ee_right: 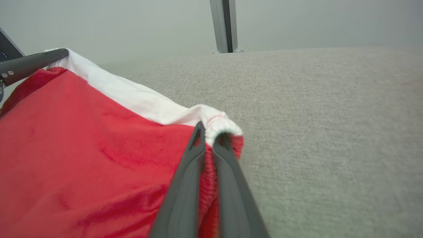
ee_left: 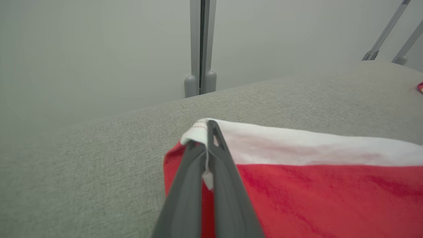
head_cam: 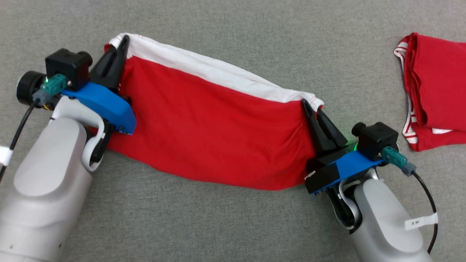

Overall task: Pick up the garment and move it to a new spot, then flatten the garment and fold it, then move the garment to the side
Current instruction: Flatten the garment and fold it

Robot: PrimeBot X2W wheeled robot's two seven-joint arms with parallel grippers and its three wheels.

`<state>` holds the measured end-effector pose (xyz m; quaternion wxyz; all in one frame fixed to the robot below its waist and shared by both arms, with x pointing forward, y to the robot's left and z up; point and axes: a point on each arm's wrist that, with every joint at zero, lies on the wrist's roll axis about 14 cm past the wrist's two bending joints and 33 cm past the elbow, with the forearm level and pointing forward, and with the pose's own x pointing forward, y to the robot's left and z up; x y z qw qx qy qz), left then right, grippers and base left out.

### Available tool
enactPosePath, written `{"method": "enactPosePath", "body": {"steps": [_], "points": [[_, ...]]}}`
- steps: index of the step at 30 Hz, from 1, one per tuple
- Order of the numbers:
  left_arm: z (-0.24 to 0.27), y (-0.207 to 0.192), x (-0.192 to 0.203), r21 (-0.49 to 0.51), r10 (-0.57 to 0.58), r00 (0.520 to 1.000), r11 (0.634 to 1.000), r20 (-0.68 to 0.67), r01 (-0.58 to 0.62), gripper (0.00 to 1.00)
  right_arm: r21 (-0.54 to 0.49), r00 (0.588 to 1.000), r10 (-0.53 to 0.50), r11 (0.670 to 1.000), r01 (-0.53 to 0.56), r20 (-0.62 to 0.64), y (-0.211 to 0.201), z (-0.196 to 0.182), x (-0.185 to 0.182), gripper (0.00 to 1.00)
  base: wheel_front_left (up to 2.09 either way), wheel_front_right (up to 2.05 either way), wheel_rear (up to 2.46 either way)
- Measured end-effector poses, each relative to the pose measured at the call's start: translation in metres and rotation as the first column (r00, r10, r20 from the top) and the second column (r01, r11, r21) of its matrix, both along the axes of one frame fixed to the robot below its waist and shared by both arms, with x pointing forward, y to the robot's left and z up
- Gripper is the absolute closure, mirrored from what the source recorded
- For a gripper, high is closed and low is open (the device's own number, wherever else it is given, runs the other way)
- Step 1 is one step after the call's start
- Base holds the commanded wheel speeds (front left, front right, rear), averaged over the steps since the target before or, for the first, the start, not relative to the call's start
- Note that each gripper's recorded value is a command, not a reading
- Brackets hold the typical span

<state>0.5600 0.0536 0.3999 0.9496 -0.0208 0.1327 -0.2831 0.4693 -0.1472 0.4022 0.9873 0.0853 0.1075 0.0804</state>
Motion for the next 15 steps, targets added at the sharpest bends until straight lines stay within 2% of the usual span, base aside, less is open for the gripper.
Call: {"method": "enactPosePath", "body": {"steps": [4,5,6,7,8,15], "points": [[-0.019,0.0,0.01,0.047,0.004,0.999,0.999,-0.043,-0.002,1.0,0.006,1.0,-0.002,1.0,0.002,0.001,-0.001,-0.004,0.008,1.0,0.0,0.0,0.0],[-0.021,-0.001,0.011,0.054,0.003,0.999,0.999,-0.049,0.0,1.0,0.009,1.0,-0.004,1.0,0.004,-0.001,-0.001,-0.005,0.009,0.93,0.0,0.0,0.0],[-0.022,-0.002,0.013,0.056,0.002,0.999,0.998,-0.052,0.001,0.8,0.016,1.0,-0.011,1.0,0.011,0.001,-0.003,-0.005,0.01,0.72,0.0,0.0,0.0],[-0.021,-0.004,0.014,0.055,0.002,0.999,0.998,-0.048,0.001,0.51,0.02,1.0,-0.017,1.0,0.017,0.002,-0.004,-0.005,0.01,0.51,0.0,0.0,0.0],[-0.02,-0.007,0.015,0.056,-0.005,0.999,0.998,-0.039,0.008,0.0,0.02,1.0,-0.022,1.0,0.022,0.005,-0.006,-0.004,0.011,0.0,0.0,0.0,0.0],[-0.008,-0.017,0.002,0.081,-0.059,0.998,0.995,-0.029,0.061,0.0,0.022,0.998,-0.039,0.999,0.038,0.042,-0.009,0.01,0.009,0.0,0.0,0.0,0.0]]}}
